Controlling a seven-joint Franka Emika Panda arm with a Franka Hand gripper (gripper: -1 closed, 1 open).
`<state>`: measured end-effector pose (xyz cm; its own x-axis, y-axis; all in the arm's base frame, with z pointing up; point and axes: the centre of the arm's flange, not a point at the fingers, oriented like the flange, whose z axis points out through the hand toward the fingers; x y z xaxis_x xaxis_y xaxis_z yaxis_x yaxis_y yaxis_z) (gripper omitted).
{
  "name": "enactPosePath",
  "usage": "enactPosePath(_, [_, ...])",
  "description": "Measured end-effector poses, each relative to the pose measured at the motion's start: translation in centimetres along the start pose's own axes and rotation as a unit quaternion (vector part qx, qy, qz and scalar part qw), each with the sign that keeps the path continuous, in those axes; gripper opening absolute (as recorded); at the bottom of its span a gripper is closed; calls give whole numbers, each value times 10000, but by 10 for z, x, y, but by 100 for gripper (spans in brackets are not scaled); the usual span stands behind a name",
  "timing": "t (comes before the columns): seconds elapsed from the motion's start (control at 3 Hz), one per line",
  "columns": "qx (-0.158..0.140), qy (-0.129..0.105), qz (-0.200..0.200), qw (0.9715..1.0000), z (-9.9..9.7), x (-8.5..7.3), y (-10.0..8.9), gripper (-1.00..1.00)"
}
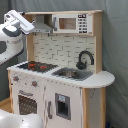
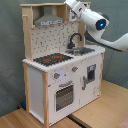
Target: Play with the kitchen
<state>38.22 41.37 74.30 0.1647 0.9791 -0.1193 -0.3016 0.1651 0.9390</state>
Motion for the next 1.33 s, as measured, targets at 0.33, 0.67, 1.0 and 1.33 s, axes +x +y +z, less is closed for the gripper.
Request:
enactPosePath(0.33, [31, -336, 266, 9991, -5, 7, -7, 100])
enactPosePath(0.67, [54, -662, 517, 9965, -9, 13, -16, 100])
enactPosePath(1.0, [57, -962, 758, 9925, -10, 15, -24, 100])
enactPosePath(1.33, [56, -1299, 1054, 9859, -8, 13, -32, 100])
